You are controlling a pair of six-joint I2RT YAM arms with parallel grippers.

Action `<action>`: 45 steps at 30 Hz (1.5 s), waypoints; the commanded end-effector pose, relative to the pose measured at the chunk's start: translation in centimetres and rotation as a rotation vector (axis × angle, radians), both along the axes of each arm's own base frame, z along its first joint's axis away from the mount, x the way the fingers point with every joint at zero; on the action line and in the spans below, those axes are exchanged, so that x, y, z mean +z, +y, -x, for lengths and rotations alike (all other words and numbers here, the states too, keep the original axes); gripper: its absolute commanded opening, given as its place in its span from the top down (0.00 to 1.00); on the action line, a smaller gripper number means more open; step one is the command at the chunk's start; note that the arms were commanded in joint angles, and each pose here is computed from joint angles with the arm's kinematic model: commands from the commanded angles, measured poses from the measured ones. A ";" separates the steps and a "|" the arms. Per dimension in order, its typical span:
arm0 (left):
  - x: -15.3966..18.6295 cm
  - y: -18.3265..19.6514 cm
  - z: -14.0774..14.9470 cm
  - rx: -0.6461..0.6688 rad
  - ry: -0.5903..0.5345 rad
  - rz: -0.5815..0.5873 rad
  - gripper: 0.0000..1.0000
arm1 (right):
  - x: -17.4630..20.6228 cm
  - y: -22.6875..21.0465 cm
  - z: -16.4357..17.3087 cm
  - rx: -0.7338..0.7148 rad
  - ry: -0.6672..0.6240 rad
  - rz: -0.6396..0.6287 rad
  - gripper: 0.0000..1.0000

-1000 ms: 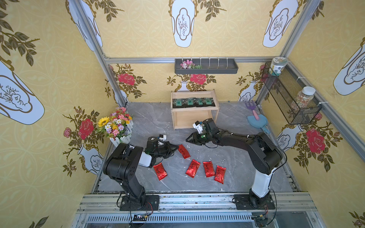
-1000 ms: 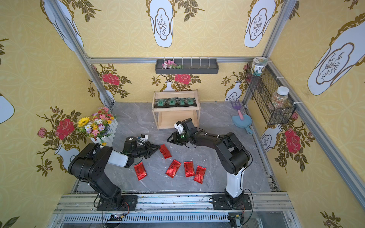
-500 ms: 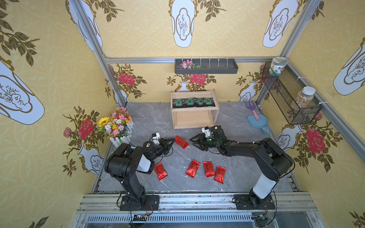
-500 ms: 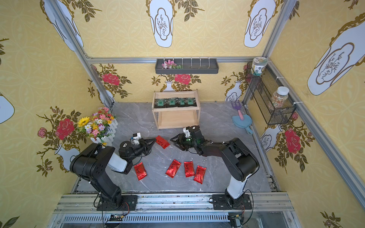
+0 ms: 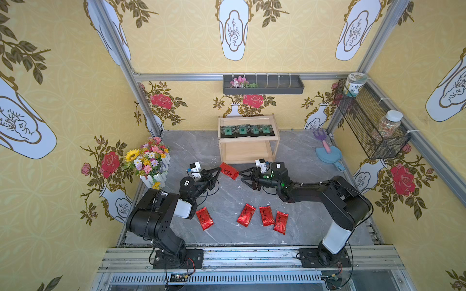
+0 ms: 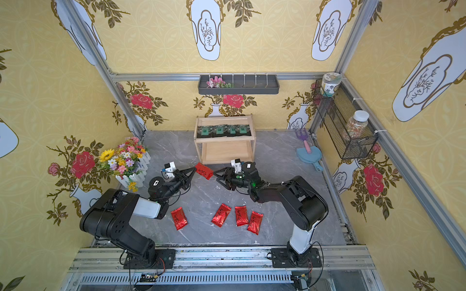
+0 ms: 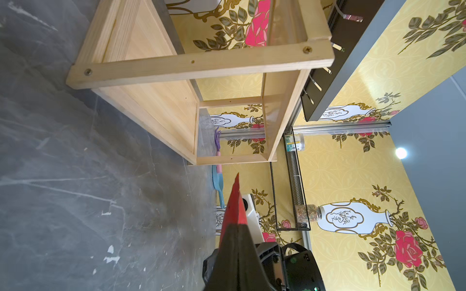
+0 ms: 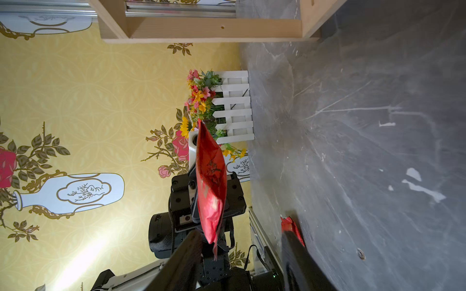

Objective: Place the tea bags on the shelf by color
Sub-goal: Pick up the tea bag from the center of the board.

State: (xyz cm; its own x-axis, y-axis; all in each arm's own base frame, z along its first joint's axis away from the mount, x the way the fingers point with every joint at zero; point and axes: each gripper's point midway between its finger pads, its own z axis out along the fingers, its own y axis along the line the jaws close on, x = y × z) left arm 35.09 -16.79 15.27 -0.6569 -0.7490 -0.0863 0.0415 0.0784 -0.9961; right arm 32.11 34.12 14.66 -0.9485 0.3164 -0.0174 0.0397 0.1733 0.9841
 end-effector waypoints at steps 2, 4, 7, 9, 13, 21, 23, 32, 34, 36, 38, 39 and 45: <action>0.3 0.1 -0.4 0.012 -0.015 -0.006 1.00 | 2.6 1.2 0.2 0.029 -0.064 -0.100 0.49; 0.3 0.1 -0.4 0.013 -0.015 -0.006 1.00 | 2.9 1.6 0.3 0.042 -0.074 -0.110 0.52; 0.3 0.1 -0.4 0.013 -0.014 -0.006 1.00 | 2.9 2.0 0.5 0.057 -0.085 -0.100 0.54; 0.3 0.2 -0.3 0.015 -0.014 -0.006 1.00 | 3.1 2.2 0.6 0.064 -0.089 -0.106 0.58; 0.4 0.2 -0.3 0.018 -0.015 -0.009 1.00 | 3.1 2.7 0.7 0.078 -0.091 -0.125 0.64; 0.5 0.2 -0.1 0.015 -0.017 -0.012 1.00 | 3.1 3.1 0.8 0.092 -0.088 -0.158 0.81; 0.5 0.2 -0.1 0.014 -0.016 -0.012 1.00 | 3.2 3.1 0.8 0.089 -0.092 -0.165 0.92; 0.7 1.6 0.0 0.043 -0.005 -0.023 1.00 | 2.1 2.1 0.8 0.069 -0.056 -0.142 1.00; 0.8 2.0 0.0 0.049 -0.002 -0.029 1.00 | 1.5 1.9 0.7 0.062 -0.043 -0.132 1.00; 1.0 2.0 0.0 0.051 -0.008 -0.034 1.00 | 1.1 1.8 0.8 0.064 -0.033 -0.120 1.00; 1.0 1.9 0.0 0.042 -0.007 -0.034 1.00 | 1.1 2.1 0.8 0.069 -0.035 -0.117 1.00; 1.0 1.8 0.0 0.036 -0.005 -0.034 1.00 | 1.2 2.2 0.8 0.072 -0.038 -0.116 1.00; 1.1 1.2 0.3 -0.003 -0.027 -0.037 0.89 | 0.7 2.2 0.1 0.055 -0.043 -0.099 1.00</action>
